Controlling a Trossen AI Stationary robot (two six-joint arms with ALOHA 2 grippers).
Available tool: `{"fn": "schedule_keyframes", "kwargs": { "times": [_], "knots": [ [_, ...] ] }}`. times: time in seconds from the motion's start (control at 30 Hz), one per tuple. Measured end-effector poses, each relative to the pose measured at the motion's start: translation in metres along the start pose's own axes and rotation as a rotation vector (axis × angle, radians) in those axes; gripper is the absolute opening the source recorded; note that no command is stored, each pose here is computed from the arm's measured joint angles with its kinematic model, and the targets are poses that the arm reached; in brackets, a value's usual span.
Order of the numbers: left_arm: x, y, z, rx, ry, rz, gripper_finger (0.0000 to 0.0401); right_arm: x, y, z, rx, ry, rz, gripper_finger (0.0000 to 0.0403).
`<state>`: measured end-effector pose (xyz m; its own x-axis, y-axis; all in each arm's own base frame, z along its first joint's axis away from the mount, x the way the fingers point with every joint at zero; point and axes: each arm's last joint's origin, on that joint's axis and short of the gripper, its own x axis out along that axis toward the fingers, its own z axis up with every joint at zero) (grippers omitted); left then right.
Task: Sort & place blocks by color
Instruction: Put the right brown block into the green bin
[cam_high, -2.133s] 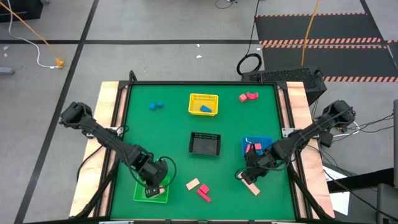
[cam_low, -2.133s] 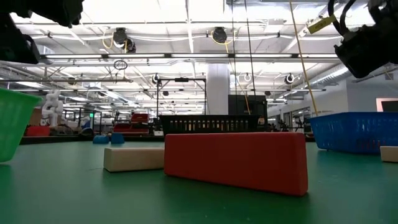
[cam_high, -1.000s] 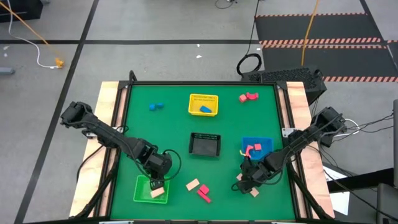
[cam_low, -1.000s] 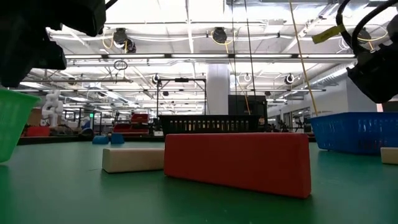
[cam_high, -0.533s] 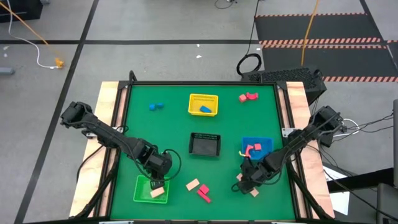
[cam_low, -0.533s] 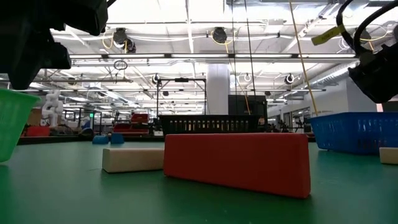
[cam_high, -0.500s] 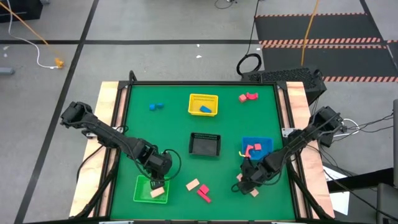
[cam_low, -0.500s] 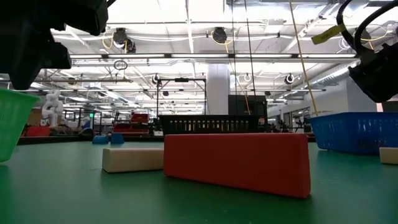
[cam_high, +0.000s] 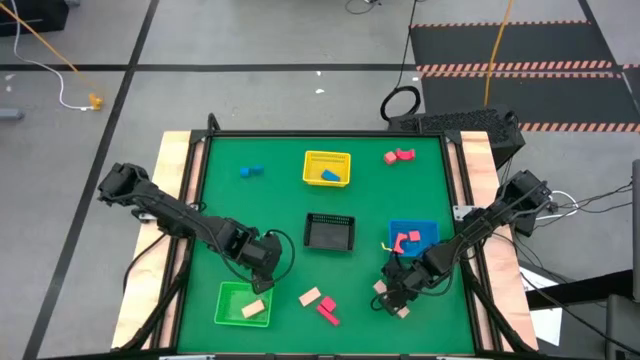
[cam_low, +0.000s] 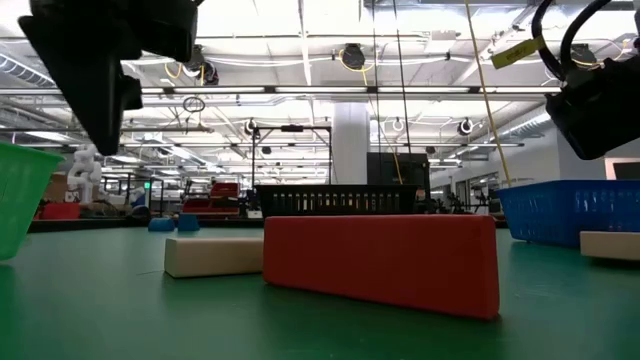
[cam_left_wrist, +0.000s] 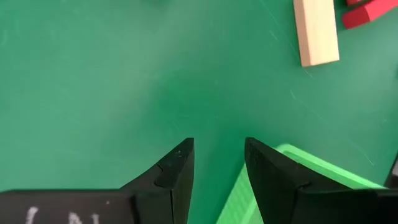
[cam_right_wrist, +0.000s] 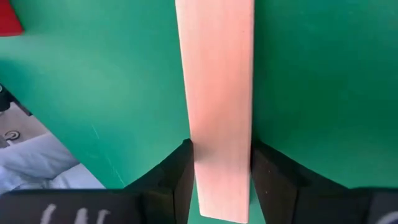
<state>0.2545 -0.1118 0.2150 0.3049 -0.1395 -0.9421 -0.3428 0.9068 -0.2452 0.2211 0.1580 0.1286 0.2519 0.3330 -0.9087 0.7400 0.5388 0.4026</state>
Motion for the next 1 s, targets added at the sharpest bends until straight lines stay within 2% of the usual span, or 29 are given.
{"fn": "schedule_keyframes", "kwargs": {
  "times": [0.13,0.3,0.37,0.57,0.67,0.8,1.0],
  "knots": [
    [0.0,0.007,0.007,0.005,-0.01,0.009,0.0143,-0.004,0.002,0.001,-0.051,-0.007,0.02,0.0103],
    [-0.001,0.016,0.022,0.005,-0.067,-0.008,0.0143,-0.012,0.004,0.005,-0.148,-0.033,0.051,0.0095],
    [-0.001,0.017,0.031,0.014,-0.117,-0.038,0.0143,-0.017,0.005,0.008,-0.181,-0.067,0.066,0.0051],
    [-0.006,0.016,0.053,0.061,-0.274,-0.152,0.0143,-0.039,0.007,0.016,-0.233,-0.173,0.127,0.0],
    [-0.007,0.016,0.058,0.059,-0.289,-0.191,0.0143,-0.05,0.009,0.02,-0.217,-0.202,0.165,0.0009],
    [-0.008,0.016,0.058,0.06,-0.29,-0.191,0.0143,-0.061,0.009,0.022,-0.223,-0.227,0.199,0.0035],
    [-0.007,0.017,0.056,0.06,-0.272,-0.181,0.0143,-0.06,0.011,0.024,-0.243,-0.227,0.205,0.0106]
  ]
}}
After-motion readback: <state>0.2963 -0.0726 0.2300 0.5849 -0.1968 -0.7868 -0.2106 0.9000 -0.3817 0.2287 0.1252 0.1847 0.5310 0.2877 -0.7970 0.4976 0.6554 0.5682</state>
